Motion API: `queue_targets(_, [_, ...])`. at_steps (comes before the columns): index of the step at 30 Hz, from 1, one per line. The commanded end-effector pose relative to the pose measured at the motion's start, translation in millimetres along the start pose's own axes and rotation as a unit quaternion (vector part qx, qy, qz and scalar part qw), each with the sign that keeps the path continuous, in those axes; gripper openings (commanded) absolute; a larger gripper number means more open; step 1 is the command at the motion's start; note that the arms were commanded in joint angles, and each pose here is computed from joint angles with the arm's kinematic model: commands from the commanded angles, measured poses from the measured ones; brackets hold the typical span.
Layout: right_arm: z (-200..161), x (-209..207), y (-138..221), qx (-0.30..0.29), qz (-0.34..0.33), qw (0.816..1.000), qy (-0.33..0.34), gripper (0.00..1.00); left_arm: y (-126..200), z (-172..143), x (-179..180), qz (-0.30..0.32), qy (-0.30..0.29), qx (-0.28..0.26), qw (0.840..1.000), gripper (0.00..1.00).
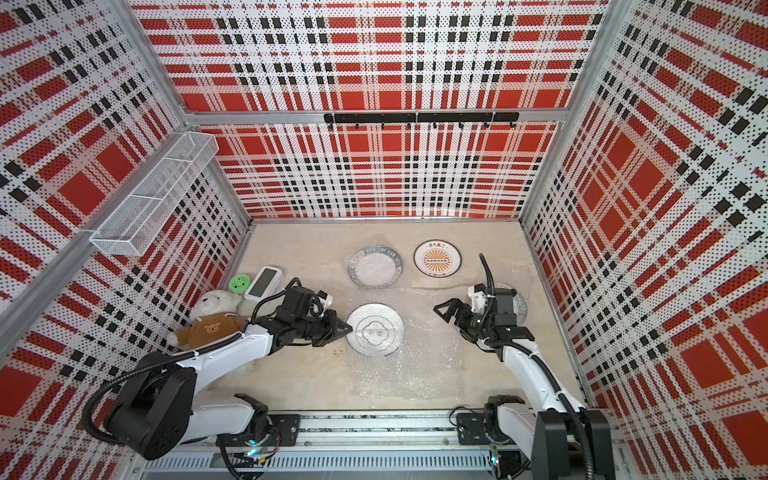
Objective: Unpack dinner plates from bubble wrap
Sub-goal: Place the bubble wrap at the center of the board, then unwrap the bubble wrap.
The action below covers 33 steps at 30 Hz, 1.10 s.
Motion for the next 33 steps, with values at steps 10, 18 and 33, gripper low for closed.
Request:
queue_targets(10, [1, -11, 3, -0.005, -0.048, 0.999, 0.025, 0.59, -20, 5, 10, -0.046, -0.045, -0.010, 0.998, 0.00])
queue_targets(18, [11, -14, 3, -0.012, -0.068, 0.997, 0.033, 0.00, -33, 3, 23, -0.047, -0.039, 0.005, 0.998, 0.00])
queue_targets(33, [57, 46, 58, -0.082, -0.054, 0.991, 0.087, 0.00, -66, -8, 20, -0.030, -0.049, 0.005, 0.998, 0.00])
Point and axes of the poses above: each gripper's point midway between its finger pads, its own y axis back along the fingers, its own x axis along the line the jaws close on, z = x × y, the point moved 3 cm from there along y, back along the fingers, and after that the axes turned 15 degrees about y, right-handed, at the moved point
